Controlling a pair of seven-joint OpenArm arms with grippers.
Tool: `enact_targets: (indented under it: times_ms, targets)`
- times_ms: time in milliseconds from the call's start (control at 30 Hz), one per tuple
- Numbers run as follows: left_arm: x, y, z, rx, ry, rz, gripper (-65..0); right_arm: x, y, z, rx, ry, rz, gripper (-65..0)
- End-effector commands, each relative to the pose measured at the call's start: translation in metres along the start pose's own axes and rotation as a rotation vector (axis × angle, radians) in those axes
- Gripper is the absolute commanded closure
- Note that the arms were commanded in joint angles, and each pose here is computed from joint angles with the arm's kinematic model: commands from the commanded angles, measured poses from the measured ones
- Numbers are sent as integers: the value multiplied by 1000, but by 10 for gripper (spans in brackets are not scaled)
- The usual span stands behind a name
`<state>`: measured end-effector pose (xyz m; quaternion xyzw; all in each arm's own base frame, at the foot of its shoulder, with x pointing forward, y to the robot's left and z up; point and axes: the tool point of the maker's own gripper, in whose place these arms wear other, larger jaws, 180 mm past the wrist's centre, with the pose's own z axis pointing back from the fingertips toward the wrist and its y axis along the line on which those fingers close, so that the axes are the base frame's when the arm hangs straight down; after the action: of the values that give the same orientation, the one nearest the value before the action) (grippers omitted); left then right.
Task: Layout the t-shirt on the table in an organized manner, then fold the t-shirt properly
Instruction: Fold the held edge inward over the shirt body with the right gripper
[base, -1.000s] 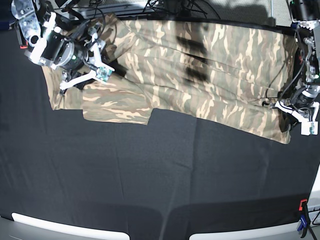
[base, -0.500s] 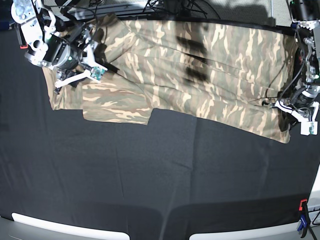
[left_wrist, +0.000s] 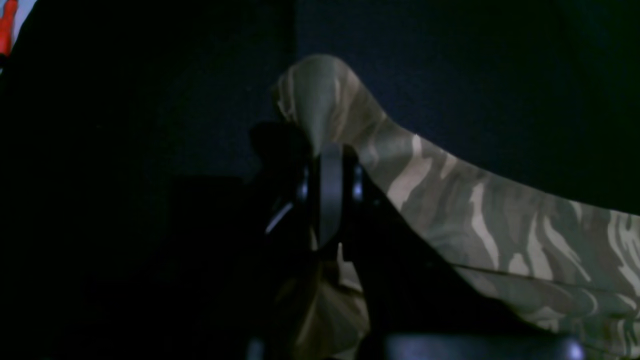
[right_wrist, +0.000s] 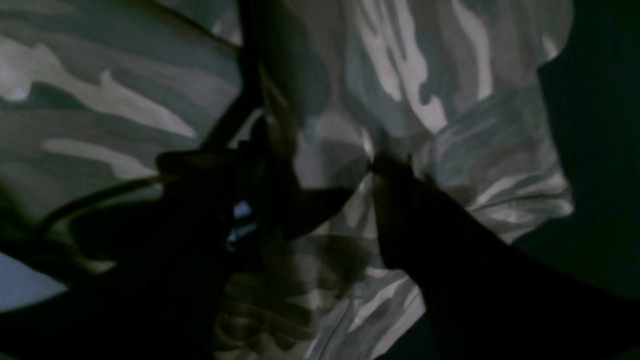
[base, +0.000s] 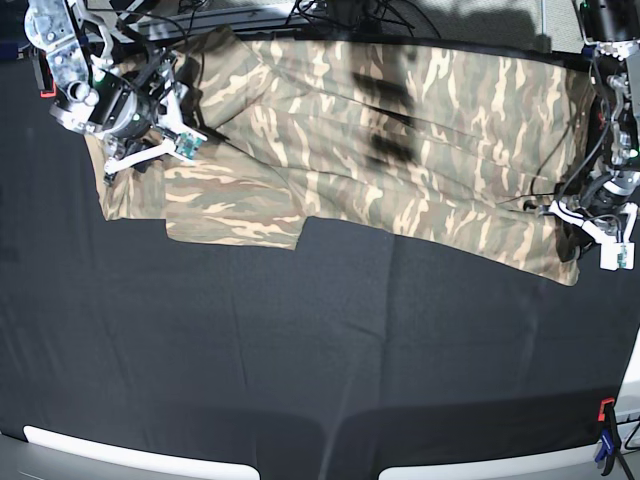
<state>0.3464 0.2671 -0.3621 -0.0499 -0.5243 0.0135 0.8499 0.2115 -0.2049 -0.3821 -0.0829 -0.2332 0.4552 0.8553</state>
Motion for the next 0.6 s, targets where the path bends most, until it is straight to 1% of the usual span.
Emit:
enact_targets:
  times_ms: [0, 67, 133, 200, 267, 333, 400, 500, 567]
  targets:
    - [20, 4, 0, 2, -56, -13, 0, 5, -8, 4, -22, -23, 12, -240]
    - [20, 4, 0, 2, -57, -13, 0, 12, -10, 4, -31, -61, 3, -178]
    - [20, 4, 0, 2, -56, -13, 0, 20, -13, 5, -48, -103, 16, -87]
    - [19, 4, 0, 2, -53, -13, 0, 23, -18, 6, -78, -122, 44, 0]
    - [19, 4, 0, 1, -49, -13, 0, 24, -33, 8, -163, -124, 50, 0]
    - [19, 4, 0, 1, -50, -13, 0, 22, -57, 13, -295, -114, 24, 0]
    - [21, 3, 1, -6, -62, 5, 0, 19, -77, 20, -389, -106, 10, 0]
    - [24, 0, 1, -18, -77, 37, 0, 14, -90, 27, -426, -99, 23, 0]
    - [24, 1, 1, -18, -77, 38, 0, 12, -101, 32, -466, -96, 12, 0]
